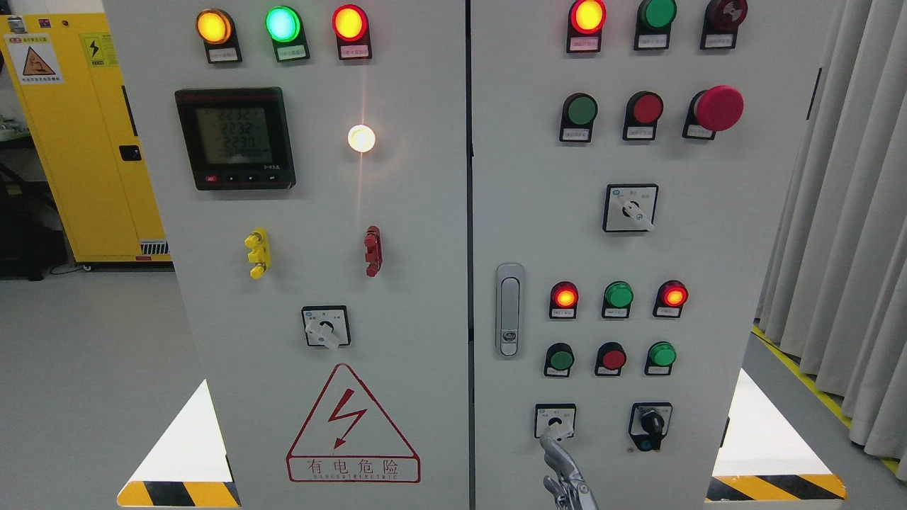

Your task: Release door handle

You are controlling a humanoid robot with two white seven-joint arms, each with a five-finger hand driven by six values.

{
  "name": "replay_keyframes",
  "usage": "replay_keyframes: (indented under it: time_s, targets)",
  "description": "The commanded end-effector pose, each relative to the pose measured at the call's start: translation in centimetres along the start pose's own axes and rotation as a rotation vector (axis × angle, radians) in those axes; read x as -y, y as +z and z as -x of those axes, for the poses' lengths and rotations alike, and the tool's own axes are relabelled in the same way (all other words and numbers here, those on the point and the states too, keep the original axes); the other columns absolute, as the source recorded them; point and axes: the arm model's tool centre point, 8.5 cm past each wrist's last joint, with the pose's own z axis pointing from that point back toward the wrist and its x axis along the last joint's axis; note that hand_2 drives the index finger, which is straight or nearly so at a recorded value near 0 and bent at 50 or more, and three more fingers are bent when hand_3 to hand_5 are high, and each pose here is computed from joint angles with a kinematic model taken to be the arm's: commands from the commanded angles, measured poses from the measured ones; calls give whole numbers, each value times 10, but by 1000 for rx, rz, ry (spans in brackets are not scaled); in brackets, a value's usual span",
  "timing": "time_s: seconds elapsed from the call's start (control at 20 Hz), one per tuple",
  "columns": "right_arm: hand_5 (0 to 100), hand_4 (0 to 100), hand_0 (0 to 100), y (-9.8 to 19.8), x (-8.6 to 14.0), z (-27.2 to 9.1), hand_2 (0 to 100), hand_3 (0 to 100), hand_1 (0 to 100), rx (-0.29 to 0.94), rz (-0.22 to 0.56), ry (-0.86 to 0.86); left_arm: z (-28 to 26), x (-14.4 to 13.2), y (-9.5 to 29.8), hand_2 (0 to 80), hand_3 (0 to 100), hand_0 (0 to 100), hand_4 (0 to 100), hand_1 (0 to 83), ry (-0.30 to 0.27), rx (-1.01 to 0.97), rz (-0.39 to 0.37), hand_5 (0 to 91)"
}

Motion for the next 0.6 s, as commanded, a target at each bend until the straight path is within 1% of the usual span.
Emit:
replay_keyframes:
  time_s: [0.0, 0.05, 0.1, 0.15, 0.2, 0.25, 0.3, 0.35, 0.4, 0.55]
  targets:
    - [187, 405, 283, -5, 2, -3, 0, 274, 337, 27, -9, 155, -4, 1, 0, 0, 0, 120, 0, 556, 1, 12, 2, 0]
    - [292, 460, 313, -6, 3, -4, 0, 344, 358, 28, -6, 210, -4, 1, 0, 0, 0, 120, 0, 556, 1, 12, 2, 0]
    - [540, 624, 375, -7, 4, -4, 0, 502, 391, 32, -6, 269, -4, 1, 0, 0, 0, 120, 0, 556, 1, 12, 2, 0]
    - [540, 624, 375, -10, 5, -5, 0, 502, 391, 45, -5, 314, -4, 1, 0, 0, 0, 120, 0, 556, 1, 12, 2, 0]
    - [773, 767, 413, -12, 3, -7, 0, 676, 410, 55, -5, 355, -4, 1, 0, 0, 0, 120, 0, 556, 1, 12, 2, 0]
    - [824, 802, 454, -14, 2, -9, 0, 704, 410, 66, -5, 405, -4, 1, 0, 0, 0, 120, 0, 556, 1, 12, 2, 0]
    - [847, 818, 471, -16, 2, -10, 0, 726, 411, 76, 4, 461, -4, 1, 0, 0, 0, 120, 0, 556, 1, 12, 2, 0]
    - [918, 877, 486, -19, 3, -10, 0, 780, 410, 89, 17, 531, -4, 1, 0, 0, 0, 120, 0, 556, 1, 12, 2, 0]
    - [950, 890, 495, -21, 5, -10, 0, 810, 408, 95, 23, 600, -4, 1, 0, 0, 0, 120, 0, 556, 1, 12, 2, 0]
    - [979, 914, 504, -28, 8, -5, 0, 857, 405, 73, 37, 759, -4, 1, 0, 0, 0, 120, 0, 556, 1, 12, 2, 0]
